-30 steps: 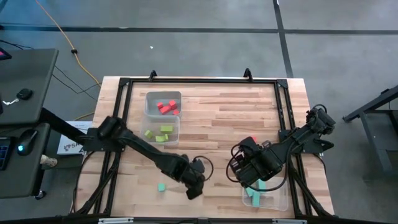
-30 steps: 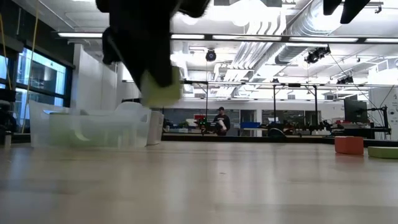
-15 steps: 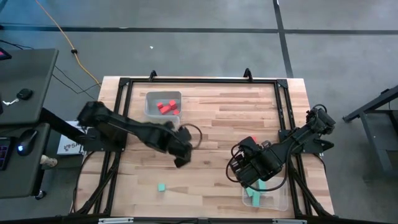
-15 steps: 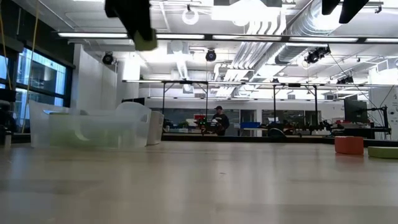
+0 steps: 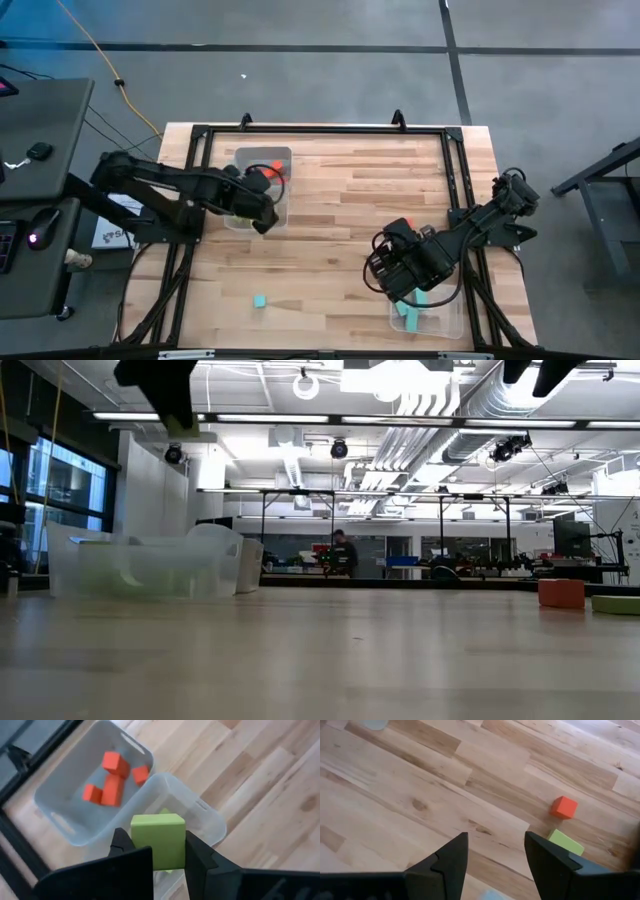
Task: Sort & place blocks by color
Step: Put the green block into the top transparent bin
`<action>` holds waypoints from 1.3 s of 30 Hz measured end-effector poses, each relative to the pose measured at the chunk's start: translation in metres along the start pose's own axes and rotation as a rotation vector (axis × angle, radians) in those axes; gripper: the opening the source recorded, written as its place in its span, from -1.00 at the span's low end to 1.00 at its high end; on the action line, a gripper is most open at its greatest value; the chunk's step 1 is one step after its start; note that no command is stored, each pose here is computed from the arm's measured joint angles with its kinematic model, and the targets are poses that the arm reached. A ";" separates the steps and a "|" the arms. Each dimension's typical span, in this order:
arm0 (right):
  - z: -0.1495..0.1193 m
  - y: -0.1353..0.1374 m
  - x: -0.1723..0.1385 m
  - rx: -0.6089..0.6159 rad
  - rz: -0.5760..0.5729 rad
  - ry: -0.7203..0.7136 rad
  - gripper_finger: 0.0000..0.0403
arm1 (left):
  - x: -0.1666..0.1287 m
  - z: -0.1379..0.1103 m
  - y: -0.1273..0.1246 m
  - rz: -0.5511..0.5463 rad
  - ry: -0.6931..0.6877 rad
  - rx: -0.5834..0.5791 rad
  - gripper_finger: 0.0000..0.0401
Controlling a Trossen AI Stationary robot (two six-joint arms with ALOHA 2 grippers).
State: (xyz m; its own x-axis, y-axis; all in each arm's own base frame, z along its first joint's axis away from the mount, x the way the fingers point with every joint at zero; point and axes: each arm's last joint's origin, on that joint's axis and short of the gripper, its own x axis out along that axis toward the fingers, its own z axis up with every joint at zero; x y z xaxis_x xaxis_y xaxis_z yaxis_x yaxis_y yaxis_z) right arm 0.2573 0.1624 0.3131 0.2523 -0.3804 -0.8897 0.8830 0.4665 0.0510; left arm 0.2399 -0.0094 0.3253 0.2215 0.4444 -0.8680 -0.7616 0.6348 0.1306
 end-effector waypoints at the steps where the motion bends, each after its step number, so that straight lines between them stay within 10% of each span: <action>1: 0.000 0.000 0.000 0.000 0.001 -0.002 -0.08 | 0.003 -0.003 0.002 -0.014 -0.001 -0.019 -0.89; 17: 0.023 -0.001 0.012 -0.056 -0.060 0.009 -0.08 | 0.069 -0.022 0.012 -0.095 0.113 -0.074 -0.89; 39: 0.067 -0.010 0.036 -0.472 -0.104 0.244 -0.08 | 0.129 -0.021 0.037 -0.185 0.169 -0.264 -0.86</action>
State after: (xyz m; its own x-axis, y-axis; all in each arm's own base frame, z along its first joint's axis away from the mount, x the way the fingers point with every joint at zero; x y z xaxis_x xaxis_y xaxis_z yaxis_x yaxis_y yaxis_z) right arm 0.2842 0.0910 0.3112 0.0240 -0.2730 -0.9617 0.6102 0.7660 -0.2022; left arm 0.2277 0.0584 0.2079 0.2836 0.2127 -0.9351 -0.8539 0.4998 -0.1453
